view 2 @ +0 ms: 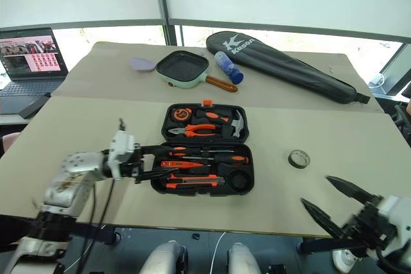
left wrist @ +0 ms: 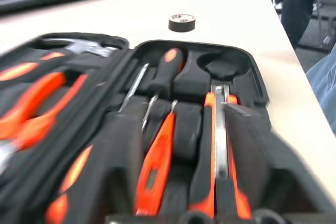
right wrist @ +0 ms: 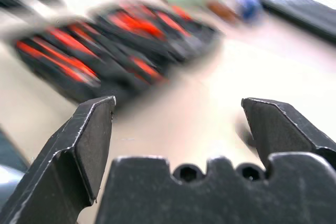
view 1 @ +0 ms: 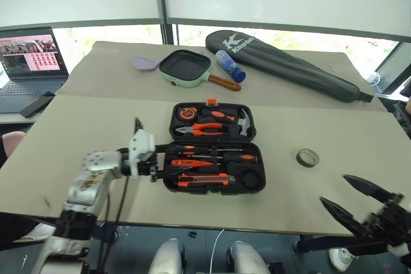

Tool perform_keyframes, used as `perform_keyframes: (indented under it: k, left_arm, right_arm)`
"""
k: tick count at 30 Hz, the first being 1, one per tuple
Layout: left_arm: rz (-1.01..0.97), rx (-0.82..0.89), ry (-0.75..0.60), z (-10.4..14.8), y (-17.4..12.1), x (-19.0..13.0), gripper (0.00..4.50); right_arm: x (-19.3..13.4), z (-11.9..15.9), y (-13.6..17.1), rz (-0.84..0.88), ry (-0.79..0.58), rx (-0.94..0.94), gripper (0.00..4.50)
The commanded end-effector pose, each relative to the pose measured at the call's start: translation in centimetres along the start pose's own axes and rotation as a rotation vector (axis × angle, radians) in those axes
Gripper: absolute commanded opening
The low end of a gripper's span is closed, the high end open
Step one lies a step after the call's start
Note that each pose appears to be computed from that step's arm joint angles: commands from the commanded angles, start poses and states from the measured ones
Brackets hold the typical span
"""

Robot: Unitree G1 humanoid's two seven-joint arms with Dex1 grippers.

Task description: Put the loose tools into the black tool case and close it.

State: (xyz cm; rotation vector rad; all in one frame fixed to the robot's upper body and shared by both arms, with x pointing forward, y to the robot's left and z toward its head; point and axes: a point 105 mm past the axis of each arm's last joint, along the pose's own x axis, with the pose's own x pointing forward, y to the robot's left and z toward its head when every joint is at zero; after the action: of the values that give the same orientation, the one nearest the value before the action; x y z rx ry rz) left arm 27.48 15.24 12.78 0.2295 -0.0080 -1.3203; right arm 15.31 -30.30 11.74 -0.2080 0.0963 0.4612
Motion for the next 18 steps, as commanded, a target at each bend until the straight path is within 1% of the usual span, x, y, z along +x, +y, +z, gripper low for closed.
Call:
perform_keyframes:
  k: [1, 4, 7, 8, 11, 13, 15, 18]
  left_arm:
    - [0.001, 0.028, -0.040, 1.3, 0.1, -2.1, 4.40]
    - [0.032, 0.007, -0.063, 1.7, 0.8, -4.0, 4.40]
    - [0.040, -0.002, -0.070, 1.7, 1.0, -5.1, 4.40]
    - [0.028, -0.001, -0.072, 1.7, 0.9, -5.3, 4.40]
    - [0.011, -0.005, -0.072, 1.7, 0.8, -5.4, 4.40]
    - [-0.012, 0.008, -0.102, 2.5, 0.7, -4.6, 4.40]
    - [-0.044, 0.010, -0.127, 3.3, 0.4, -3.6, 4.40]
    - [-0.088, 0.010, -0.146, 3.8, -0.2, -2.2, 4.40]
  right_arm:
    - [-3.2, -0.2, -1.9, -0.124, 0.023, -0.054, 4.50]
    - [-5.1, -1.4, -2.4, -0.167, 0.077, -0.059, 4.50]
    - [-4.3, -0.9, -2.7, -0.153, 0.068, -0.084, 4.50]
    - [-3.3, -0.4, -3.2, -0.154, 0.071, -0.100, 4.50]
    - [-0.2, 0.7, -4.6, -0.144, 0.135, -0.127, 4.50]
    - [2.8, 1.7, -4.9, -0.071, 0.184, -0.113, 4.50]
    - [5.7, 2.6, -4.4, 0.057, 0.254, -0.122, 4.50]
    - [8.8, 2.9, -4.3, 0.159, 0.372, -0.121, 4.50]
